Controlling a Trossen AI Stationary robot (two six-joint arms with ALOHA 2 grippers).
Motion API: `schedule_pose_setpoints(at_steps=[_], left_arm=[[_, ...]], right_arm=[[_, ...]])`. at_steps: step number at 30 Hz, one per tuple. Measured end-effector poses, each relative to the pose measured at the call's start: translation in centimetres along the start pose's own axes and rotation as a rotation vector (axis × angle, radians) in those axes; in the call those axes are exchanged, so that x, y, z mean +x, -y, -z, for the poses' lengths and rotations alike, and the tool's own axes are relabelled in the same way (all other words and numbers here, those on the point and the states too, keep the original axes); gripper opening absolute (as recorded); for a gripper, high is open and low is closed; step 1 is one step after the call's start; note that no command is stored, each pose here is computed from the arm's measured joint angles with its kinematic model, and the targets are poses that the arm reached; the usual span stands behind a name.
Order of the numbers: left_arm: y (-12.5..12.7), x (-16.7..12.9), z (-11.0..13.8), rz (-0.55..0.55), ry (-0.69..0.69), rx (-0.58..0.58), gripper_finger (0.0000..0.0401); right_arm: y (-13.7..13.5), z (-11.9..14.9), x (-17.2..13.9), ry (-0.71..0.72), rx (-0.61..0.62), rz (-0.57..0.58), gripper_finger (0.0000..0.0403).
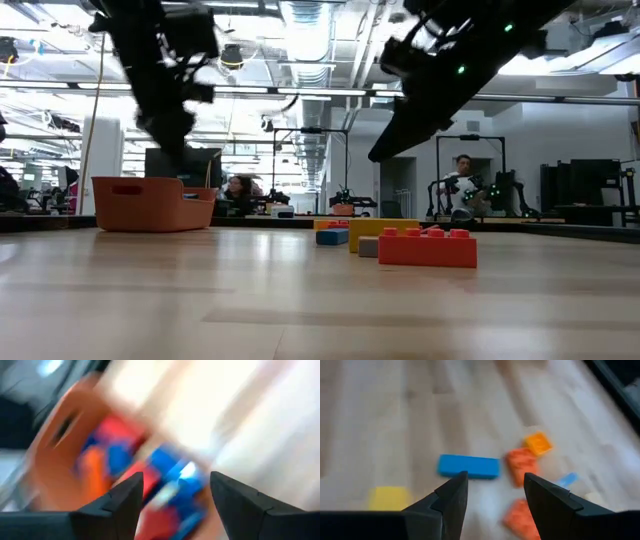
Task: Sort blocks by size
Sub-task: Put the small yellow game piece into the transparent bin
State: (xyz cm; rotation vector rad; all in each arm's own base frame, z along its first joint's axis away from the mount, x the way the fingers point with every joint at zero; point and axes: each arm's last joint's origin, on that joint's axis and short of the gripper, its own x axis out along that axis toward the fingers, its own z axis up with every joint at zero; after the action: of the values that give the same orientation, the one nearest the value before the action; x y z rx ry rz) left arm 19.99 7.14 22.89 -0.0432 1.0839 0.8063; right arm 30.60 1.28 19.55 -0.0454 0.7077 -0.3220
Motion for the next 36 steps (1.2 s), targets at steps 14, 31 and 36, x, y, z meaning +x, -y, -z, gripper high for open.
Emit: schedule_pose_setpoints(at_steps=[14,31,36], left_arm=[[10.8,5.1,-5.9,0.335,0.382,0.251,0.0226],[11.0,11.9,-9.6,0.35,0.349,0.245,0.0227],[11.2,14.0,-9.8,0.452,0.334,0.286,0.0227]], right_arm=[[-0.2,-0.5,-0.2,0.062,0.147,0.027,0.0223],[-2.6,-0.3,-1.4,0.096,0.102,0.043,0.0223],[-2.6,-0.4,-1.4,0.101,0.097,0.04,0.0223]])
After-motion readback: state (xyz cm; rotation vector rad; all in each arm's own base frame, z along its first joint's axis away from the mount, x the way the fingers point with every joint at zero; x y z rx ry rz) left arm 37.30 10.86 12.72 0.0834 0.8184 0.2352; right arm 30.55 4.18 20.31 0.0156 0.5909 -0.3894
